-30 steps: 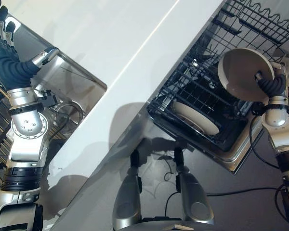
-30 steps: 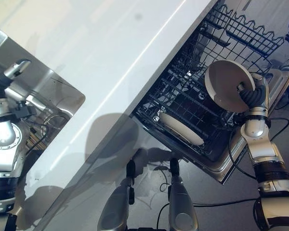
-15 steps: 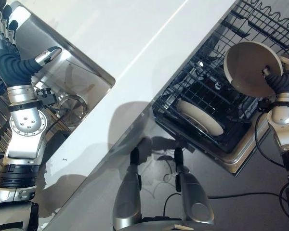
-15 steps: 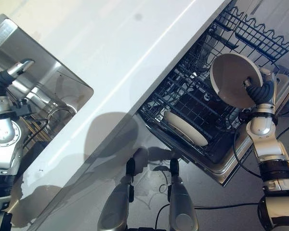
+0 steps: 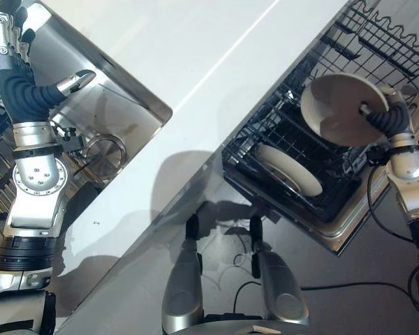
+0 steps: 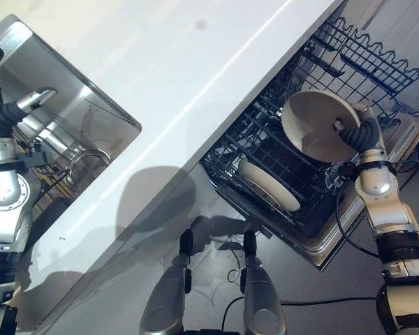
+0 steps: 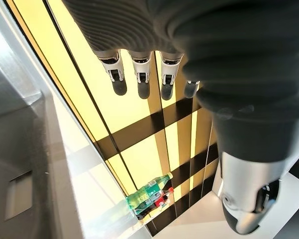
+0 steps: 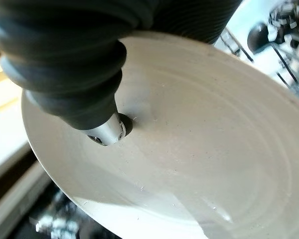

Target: Pick up plates and place into dishwasher.

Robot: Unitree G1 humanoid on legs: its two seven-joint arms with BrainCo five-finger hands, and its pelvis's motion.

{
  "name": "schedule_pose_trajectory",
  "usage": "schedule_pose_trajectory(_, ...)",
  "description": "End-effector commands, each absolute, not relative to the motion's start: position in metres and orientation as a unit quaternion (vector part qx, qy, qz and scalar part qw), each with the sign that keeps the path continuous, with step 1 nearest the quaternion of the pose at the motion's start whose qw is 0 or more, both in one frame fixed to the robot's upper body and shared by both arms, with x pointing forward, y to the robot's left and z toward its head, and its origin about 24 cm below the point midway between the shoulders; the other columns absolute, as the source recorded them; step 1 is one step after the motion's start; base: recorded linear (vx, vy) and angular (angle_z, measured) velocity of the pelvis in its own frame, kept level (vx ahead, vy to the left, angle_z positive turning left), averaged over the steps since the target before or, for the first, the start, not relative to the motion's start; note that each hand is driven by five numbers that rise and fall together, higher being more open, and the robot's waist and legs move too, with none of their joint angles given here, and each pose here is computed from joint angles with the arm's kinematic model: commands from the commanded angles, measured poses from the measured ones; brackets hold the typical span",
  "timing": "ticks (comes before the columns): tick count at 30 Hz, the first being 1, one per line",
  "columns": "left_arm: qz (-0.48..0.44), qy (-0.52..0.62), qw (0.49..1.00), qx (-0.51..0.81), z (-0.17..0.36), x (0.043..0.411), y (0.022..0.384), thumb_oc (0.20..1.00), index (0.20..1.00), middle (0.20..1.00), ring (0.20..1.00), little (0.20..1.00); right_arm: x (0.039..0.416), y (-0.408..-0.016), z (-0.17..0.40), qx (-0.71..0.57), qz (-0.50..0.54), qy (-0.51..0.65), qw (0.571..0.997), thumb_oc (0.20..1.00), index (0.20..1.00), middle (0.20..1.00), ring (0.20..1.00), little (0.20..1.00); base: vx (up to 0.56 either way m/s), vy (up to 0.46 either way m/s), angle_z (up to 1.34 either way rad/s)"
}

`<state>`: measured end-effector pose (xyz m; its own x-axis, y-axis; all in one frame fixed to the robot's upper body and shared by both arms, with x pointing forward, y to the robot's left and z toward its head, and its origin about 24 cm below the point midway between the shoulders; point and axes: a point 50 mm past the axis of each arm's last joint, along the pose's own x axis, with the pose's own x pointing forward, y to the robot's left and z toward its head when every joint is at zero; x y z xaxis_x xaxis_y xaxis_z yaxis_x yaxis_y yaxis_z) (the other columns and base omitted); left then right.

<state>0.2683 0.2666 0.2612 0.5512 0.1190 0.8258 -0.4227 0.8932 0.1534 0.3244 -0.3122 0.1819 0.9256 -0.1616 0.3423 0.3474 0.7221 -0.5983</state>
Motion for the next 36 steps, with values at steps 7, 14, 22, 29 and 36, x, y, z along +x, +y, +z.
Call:
schedule_pose_trajectory(7, 0.160, -0.477, 0.843, 0.189, 0.282, 0.274, 0.260, 1.000, 1.000, 1.000, 1.000, 1.000, 0.334, -0.293, 0.181, -0.346, -0.117, -0.154, 0.918, 0.200, 0.200, 0.200, 0.200, 0.200, -0.04, -0.007, 0.00)
schedule_pose_trajectory(14, 0.157, -0.493, 0.836, 0.181, 0.284, 0.275, 0.250, 1.000, 1.000, 1.000, 1.000, 1.000, 0.342, -0.279, 0.164, -0.330, -0.100, -0.129, 0.930, 0.200, 0.200, 0.200, 0.200, 0.200, -0.06, 0.038, -0.03)
schedule_pose_trajectory(22, 0.163, -0.498, 0.833, 0.175, 0.290, 0.275, 0.247, 1.000, 1.000, 1.000, 1.000, 1.000, 0.343, -0.283, 0.158, -0.305, -0.121, -0.116, 0.937, 1.000, 1.000, 1.000, 1.000, 1.000, -0.02, 0.019, -0.03)
schedule_pose_trajectory(29, 0.159, -0.490, 0.840, 0.171, 0.289, 0.274, 0.248, 1.000, 1.000, 1.000, 1.000, 1.000, 0.338, -0.288, 0.163, -0.269, -0.148, -0.132, 0.943, 1.000, 1.000, 1.000, 1.000, 1.000, 0.00, 0.000, 0.00)
schedule_pose_trajectory(36, 0.159, -0.472, 0.850, 0.172, 0.277, 0.274, 0.254, 1.000, 1.000, 1.000, 1.000, 1.000, 0.329, -0.285, 0.153, -0.250, -0.157, -0.132, 0.946, 1.000, 1.000, 1.000, 1.000, 1.000, 0.00, 0.000, 0.00)
